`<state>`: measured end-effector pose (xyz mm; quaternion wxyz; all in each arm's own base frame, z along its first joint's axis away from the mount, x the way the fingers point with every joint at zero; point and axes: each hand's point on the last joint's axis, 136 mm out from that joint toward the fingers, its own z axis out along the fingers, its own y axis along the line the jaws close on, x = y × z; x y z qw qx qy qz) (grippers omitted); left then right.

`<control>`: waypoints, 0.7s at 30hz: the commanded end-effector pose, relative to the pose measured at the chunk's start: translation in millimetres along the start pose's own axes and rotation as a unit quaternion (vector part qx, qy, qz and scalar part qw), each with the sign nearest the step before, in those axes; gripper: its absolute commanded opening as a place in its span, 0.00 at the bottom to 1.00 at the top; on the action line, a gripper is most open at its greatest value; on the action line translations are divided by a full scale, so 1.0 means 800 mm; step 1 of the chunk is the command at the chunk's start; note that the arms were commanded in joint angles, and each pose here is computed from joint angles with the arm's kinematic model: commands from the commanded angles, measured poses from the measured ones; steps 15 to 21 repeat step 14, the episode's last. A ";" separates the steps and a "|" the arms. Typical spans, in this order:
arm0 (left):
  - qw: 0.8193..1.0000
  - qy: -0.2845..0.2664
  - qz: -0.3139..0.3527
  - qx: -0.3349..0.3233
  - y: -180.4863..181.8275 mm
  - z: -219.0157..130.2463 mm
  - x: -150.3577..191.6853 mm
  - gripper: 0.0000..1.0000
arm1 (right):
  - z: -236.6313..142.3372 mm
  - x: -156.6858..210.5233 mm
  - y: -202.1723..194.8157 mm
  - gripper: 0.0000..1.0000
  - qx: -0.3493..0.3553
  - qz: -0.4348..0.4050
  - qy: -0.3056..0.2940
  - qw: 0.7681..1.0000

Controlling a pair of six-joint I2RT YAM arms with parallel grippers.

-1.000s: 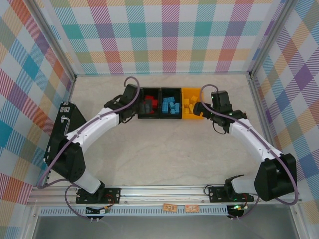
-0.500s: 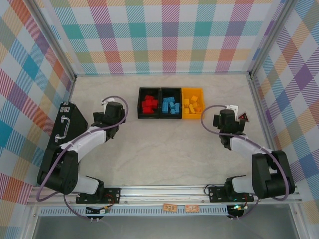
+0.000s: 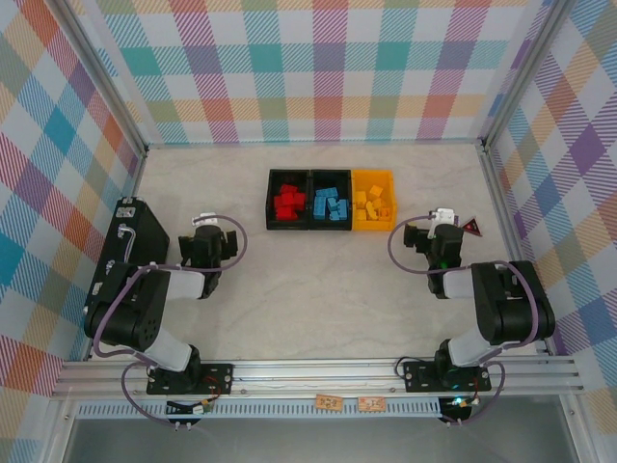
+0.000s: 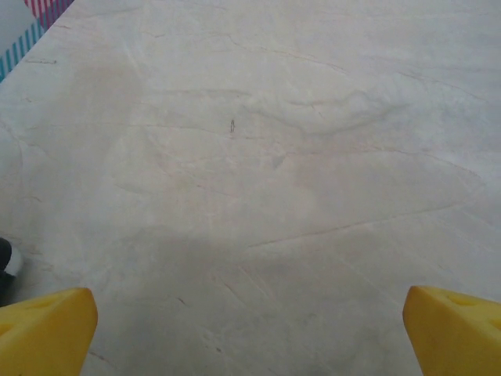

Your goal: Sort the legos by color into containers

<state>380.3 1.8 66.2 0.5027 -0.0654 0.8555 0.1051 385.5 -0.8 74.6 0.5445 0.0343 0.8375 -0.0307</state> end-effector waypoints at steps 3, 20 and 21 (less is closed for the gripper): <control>0.995 -0.057 -0.062 0.044 0.008 0.007 -0.027 1.00 | 0.002 -0.026 0.008 0.99 -0.023 0.016 -0.032 0.999; 0.996 -0.066 -0.052 0.035 0.005 0.007 -0.030 1.00 | 0.002 -0.027 0.007 0.99 -0.027 0.018 -0.031 0.999; 0.996 -0.066 -0.052 0.035 0.005 0.007 -0.030 1.00 | 0.002 -0.027 0.007 0.99 -0.027 0.018 -0.031 0.999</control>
